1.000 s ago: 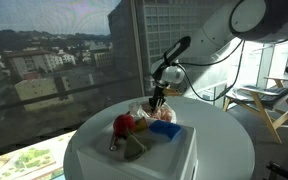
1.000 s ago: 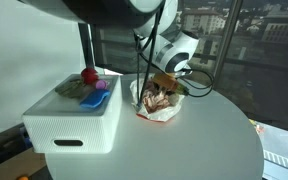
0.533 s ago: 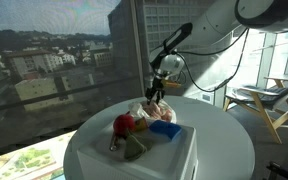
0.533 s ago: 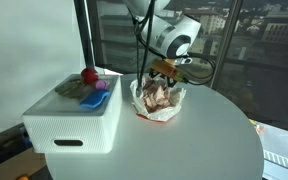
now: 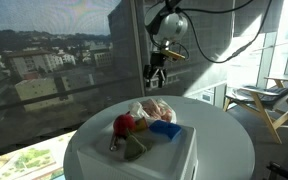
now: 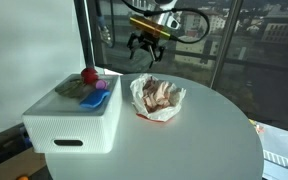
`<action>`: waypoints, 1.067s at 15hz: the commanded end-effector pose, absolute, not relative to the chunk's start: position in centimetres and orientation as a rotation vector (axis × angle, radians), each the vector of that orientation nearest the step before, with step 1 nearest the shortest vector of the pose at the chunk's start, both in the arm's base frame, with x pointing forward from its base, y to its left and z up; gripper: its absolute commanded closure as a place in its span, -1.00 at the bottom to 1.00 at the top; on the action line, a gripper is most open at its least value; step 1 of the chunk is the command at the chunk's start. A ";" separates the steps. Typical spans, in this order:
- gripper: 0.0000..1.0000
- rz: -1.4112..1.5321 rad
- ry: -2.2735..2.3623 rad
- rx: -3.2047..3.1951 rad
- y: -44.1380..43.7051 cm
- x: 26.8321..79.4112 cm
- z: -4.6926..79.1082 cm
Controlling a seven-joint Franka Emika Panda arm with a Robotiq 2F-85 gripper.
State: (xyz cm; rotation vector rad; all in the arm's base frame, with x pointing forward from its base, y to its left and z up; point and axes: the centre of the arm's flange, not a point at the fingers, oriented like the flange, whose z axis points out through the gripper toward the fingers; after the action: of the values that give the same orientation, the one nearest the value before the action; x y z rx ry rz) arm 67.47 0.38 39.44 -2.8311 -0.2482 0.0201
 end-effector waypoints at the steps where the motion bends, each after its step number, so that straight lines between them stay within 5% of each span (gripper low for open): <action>1: -1.00 0.123 -0.498 -2.868 6.6 61.4 42.6; 16: -1.00 0.069 -1.191 -2.885 26.5 58.1 33.3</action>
State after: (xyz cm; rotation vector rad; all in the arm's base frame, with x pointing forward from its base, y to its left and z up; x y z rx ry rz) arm 58.17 25.16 33.95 -2.8929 -1.1278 0.1404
